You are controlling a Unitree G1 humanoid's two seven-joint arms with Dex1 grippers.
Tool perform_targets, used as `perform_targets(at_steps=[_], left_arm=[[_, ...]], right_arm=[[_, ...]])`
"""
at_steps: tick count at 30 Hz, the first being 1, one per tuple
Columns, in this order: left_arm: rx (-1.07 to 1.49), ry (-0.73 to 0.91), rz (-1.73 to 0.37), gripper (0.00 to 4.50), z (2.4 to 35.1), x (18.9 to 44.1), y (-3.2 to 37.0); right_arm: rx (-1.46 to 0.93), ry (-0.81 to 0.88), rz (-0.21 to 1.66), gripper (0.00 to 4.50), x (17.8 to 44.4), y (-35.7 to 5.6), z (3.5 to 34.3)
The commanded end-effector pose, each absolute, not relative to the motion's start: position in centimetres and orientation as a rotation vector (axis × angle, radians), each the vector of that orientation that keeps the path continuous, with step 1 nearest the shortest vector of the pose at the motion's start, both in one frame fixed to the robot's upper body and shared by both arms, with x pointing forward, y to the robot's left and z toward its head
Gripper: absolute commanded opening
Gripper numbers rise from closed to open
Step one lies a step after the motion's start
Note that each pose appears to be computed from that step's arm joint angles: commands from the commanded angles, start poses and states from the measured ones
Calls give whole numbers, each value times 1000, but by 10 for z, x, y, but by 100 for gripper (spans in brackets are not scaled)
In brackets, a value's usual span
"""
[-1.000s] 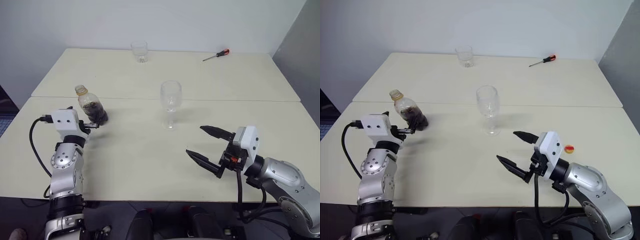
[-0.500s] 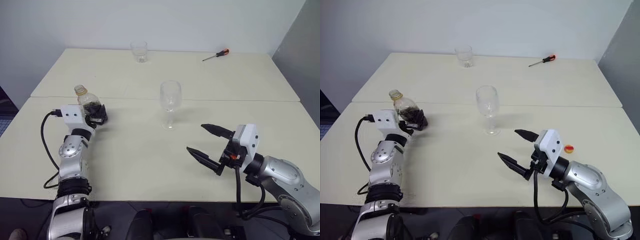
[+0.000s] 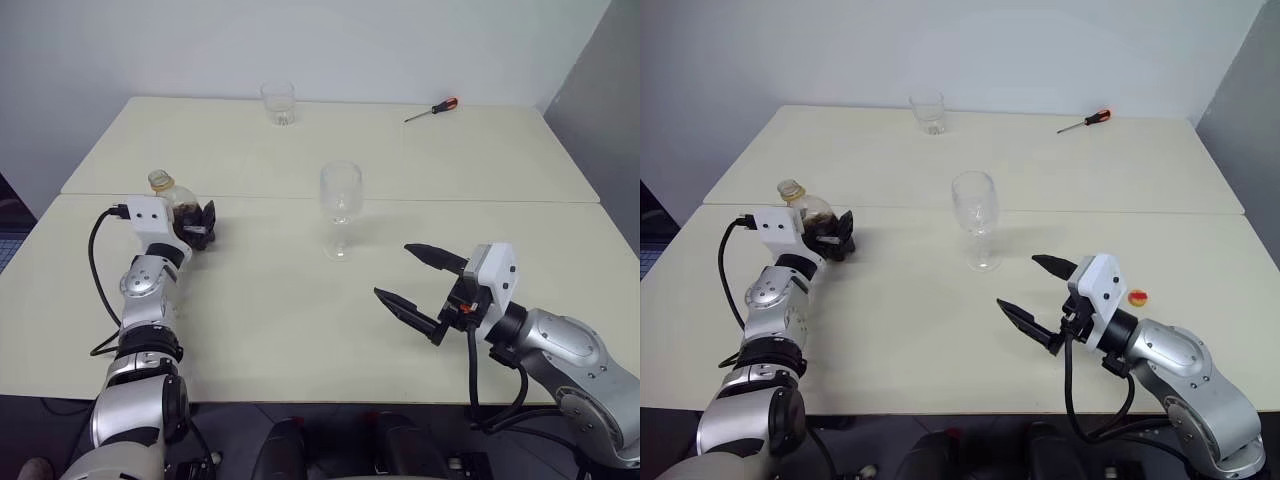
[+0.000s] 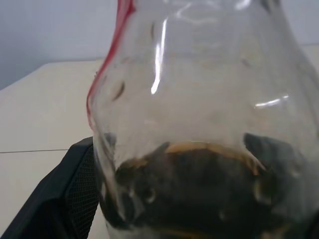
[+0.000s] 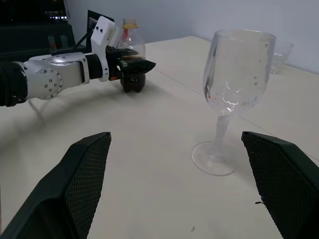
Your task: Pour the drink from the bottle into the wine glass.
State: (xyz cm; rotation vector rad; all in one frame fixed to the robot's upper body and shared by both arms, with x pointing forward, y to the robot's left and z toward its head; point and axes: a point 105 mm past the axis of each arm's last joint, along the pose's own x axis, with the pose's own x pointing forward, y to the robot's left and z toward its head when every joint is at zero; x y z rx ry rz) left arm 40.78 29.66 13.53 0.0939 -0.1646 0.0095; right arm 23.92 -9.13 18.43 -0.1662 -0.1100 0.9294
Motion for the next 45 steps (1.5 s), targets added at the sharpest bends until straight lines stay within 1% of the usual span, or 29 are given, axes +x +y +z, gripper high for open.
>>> perform_targets(at_steps=[1, 3, 5, 8, 12, 19, 27, 30, 35, 40, 45], left_arm=[[125, -229, 5, 357, 154, 408, 300], [125, -232, 7, 301, 155, 408, 302], [127, -234, 10, 257, 155, 408, 303], [127, -237, 17, 218, 156, 408, 305], [128, -238, 26, 193, 157, 407, 307], [131, -239, 29, 182, 157, 407, 308], [143, -201, -17, 181, 158, 412, 301], [210, -174, -171, 181, 169, 419, 281], [303, -162, -432, 181, 202, 429, 239], [434, -181, -598, 181, 230, 437, 201], [531, -227, -756, 181, 253, 437, 164]], right_arm=[[-175, -143, 932, 450, 236, -90, 192], [-176, -141, 932, 450, 236, -90, 192], [-180, -140, 936, 450, 236, -90, 191], [-182, -139, 938, 450, 236, -90, 191], [-183, -138, 939, 450, 237, -90, 191], [-180, -138, 937, 450, 237, -90, 191], [-172, -137, 919, 450, 241, -92, 192], [-174, -137, 912, 450, 247, -94, 195], [-167, -153, 894, 450, 259, -92, 205], [-172, -168, 871, 450, 268, -89, 213], [-157, -183, 822, 450, 280, -89, 228]])
